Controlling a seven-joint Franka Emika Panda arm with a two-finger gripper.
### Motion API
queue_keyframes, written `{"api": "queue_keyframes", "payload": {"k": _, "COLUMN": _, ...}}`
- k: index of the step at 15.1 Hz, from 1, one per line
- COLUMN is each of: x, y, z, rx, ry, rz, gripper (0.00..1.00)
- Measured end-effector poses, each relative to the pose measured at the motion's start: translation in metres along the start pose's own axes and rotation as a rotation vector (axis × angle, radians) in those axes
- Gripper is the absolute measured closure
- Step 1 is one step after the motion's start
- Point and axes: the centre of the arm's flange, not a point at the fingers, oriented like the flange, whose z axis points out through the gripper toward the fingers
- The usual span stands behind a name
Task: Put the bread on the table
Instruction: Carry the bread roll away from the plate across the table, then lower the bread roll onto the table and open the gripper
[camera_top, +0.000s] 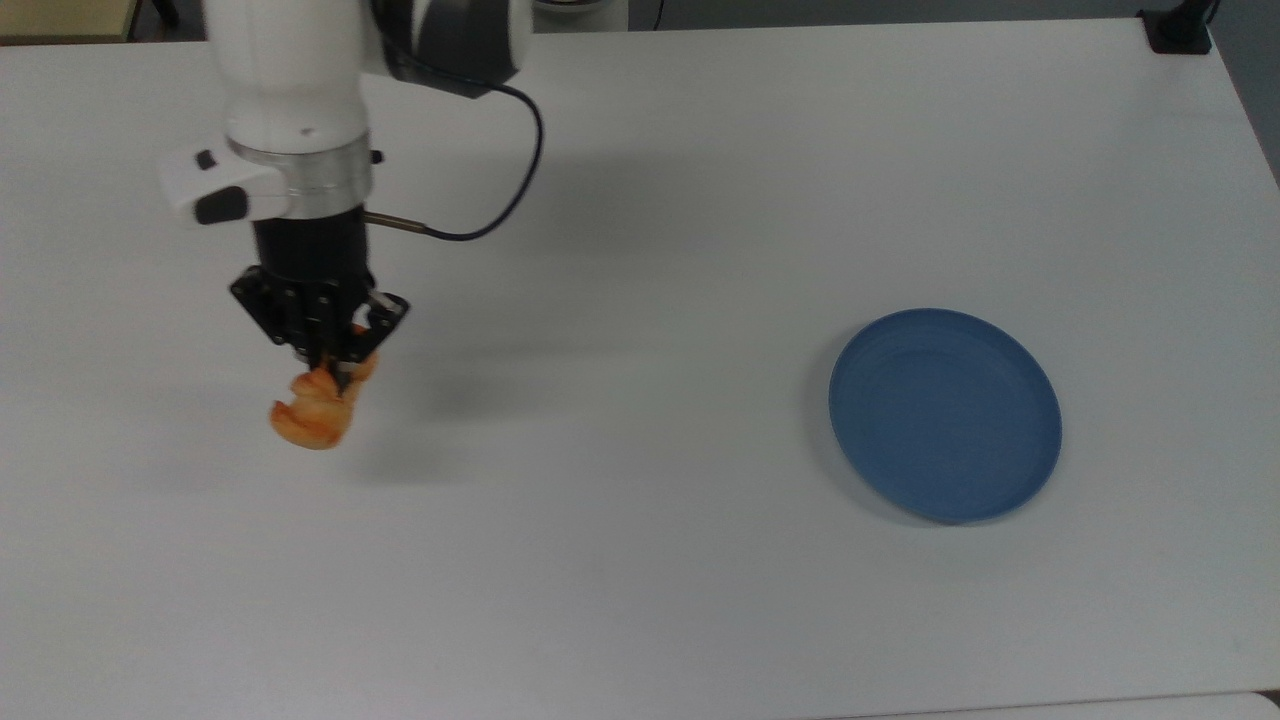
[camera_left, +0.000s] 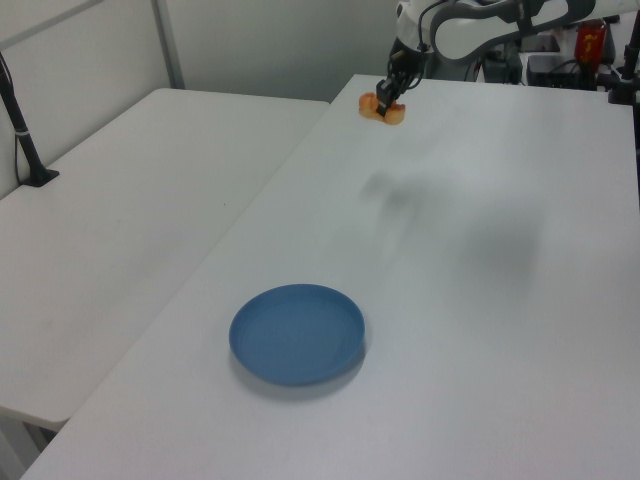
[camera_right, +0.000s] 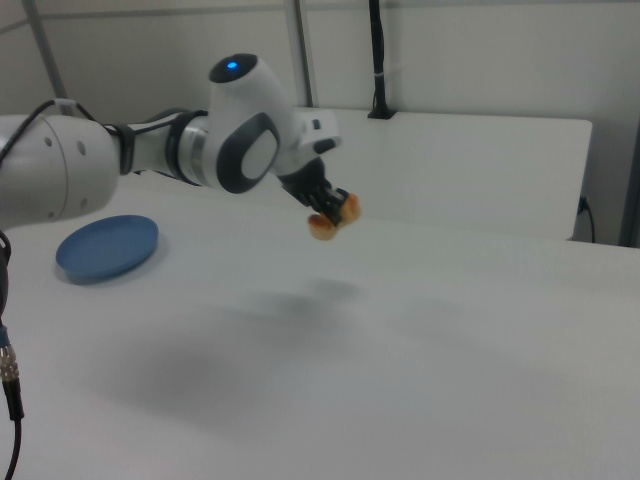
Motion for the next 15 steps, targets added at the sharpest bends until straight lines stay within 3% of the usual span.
{"api": "queue_keyframes", "payload": {"k": 4, "x": -0.005, "y": 0.072, "z": 0.014, "rx": -0.039, "ry": -0.010, "rz": -0.015, "gripper": 0.88}}
{"api": "queue_keyframes", "payload": {"k": 8, "x": -0.013, "y": 0.126, "z": 0.052, "rx": -0.083, "ry": 0.058, "rz": -0.022, "gripper": 0.88}}
{"api": "queue_keyframes", "payload": {"k": 15, "x": -0.042, "y": 0.161, "z": 0.121, "rx": -0.124, "ry": 0.054, "rz": -0.030, "gripper": 0.90}}
